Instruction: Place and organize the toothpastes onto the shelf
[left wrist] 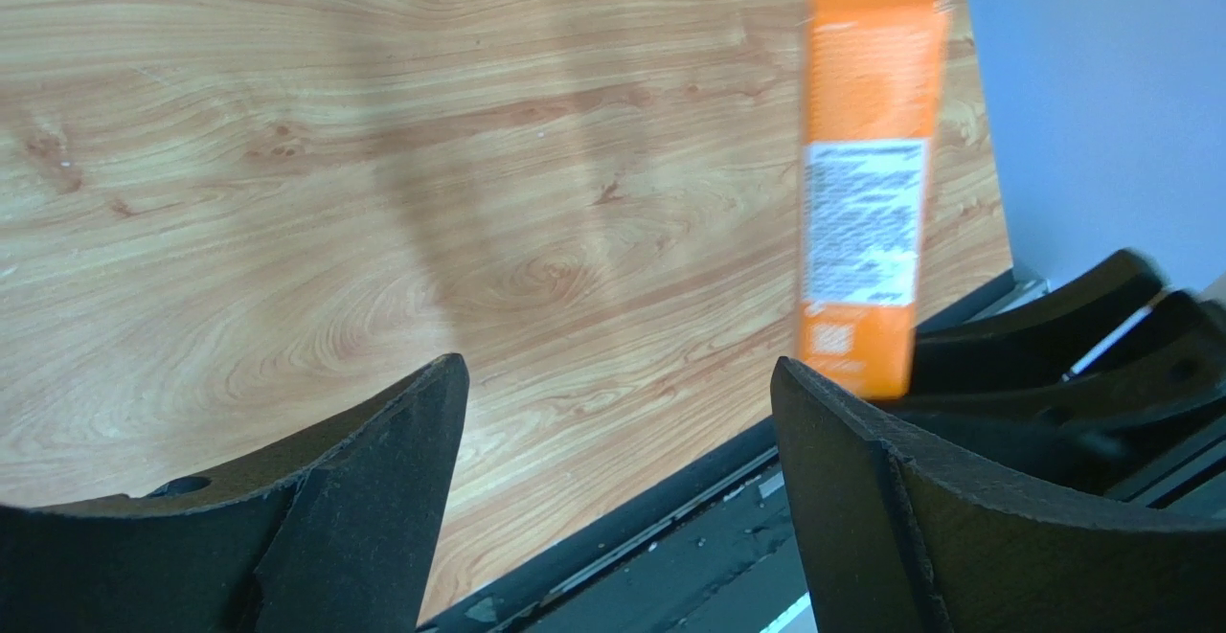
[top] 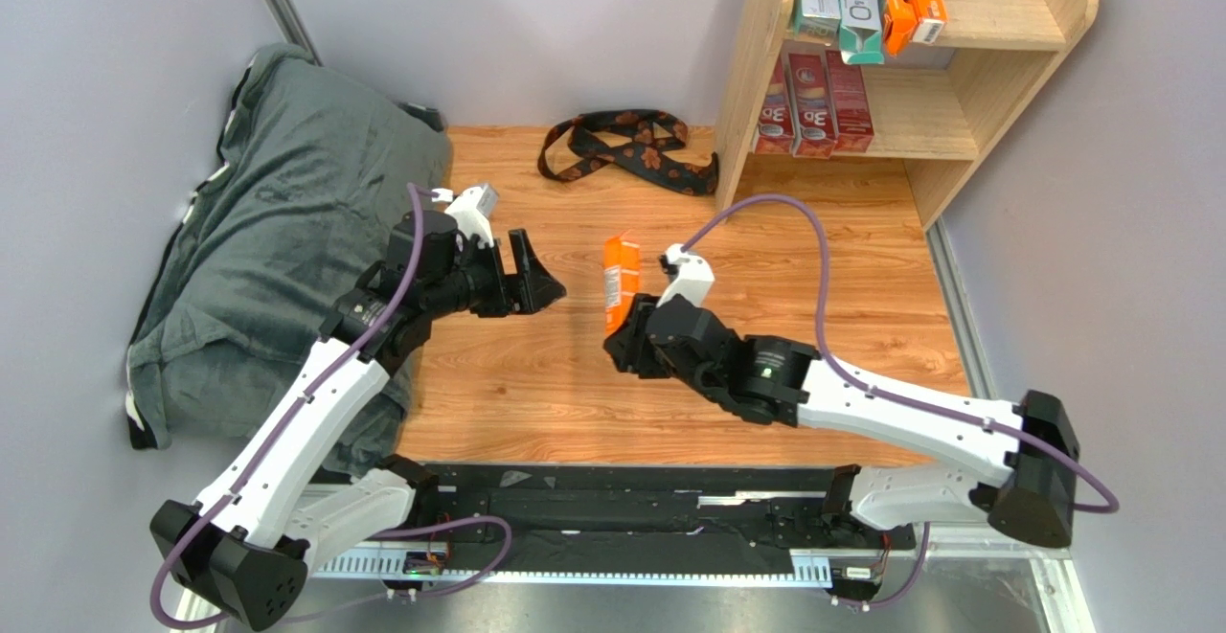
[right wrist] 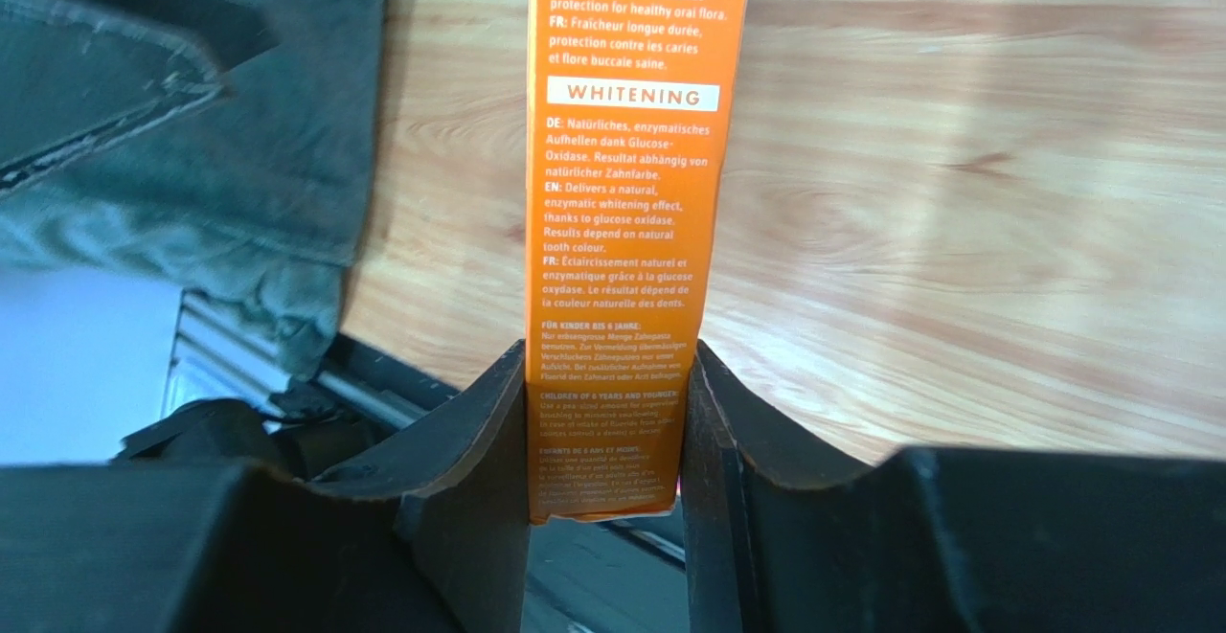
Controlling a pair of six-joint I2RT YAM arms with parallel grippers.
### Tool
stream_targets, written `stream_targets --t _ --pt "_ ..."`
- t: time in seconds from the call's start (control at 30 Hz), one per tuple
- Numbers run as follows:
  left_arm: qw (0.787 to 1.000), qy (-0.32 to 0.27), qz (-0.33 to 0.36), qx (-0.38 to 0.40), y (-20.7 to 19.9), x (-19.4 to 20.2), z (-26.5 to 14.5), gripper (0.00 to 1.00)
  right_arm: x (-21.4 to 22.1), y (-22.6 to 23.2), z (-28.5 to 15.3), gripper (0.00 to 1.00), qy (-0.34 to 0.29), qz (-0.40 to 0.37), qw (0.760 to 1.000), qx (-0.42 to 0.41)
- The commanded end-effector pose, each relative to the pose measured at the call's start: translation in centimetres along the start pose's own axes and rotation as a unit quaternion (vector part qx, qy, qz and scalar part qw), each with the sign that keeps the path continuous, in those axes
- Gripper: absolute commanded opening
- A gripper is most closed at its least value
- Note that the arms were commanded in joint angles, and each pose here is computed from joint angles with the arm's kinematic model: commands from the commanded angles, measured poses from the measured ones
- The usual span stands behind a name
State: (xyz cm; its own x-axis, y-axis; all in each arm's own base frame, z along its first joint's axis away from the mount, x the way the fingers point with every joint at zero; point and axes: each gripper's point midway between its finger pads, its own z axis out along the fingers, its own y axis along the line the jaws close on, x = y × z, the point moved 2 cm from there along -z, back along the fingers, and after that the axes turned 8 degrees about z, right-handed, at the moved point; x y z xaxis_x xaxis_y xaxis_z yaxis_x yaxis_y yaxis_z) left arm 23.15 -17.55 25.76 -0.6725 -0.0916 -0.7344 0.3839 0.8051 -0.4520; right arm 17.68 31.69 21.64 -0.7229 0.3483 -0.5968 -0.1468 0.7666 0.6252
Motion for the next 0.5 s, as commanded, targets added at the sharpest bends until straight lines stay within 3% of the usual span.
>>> stream_targets --t 0.0,0.23,0.47 --pt "0.999 -0.017 0.028 -0.004 -0.1 -1.1 -1.0 0.86 -3.8 -2.5 -3.1 0.27 -0.065 0.005 0.998 0.026" --pt "1.0 -0.003 0.027 -0.011 0.5 -0.4 -0.3 0.87 -6.8 -5.8 -8.7 0.27 -0.108 -0.002 0.992 0.06" --pt "1.0 0.005 0.027 -0.007 0.5 -0.4 0.5 0.87 -9.9 -4.8 -12.4 0.27 -0.136 -0.026 0.989 0.052"
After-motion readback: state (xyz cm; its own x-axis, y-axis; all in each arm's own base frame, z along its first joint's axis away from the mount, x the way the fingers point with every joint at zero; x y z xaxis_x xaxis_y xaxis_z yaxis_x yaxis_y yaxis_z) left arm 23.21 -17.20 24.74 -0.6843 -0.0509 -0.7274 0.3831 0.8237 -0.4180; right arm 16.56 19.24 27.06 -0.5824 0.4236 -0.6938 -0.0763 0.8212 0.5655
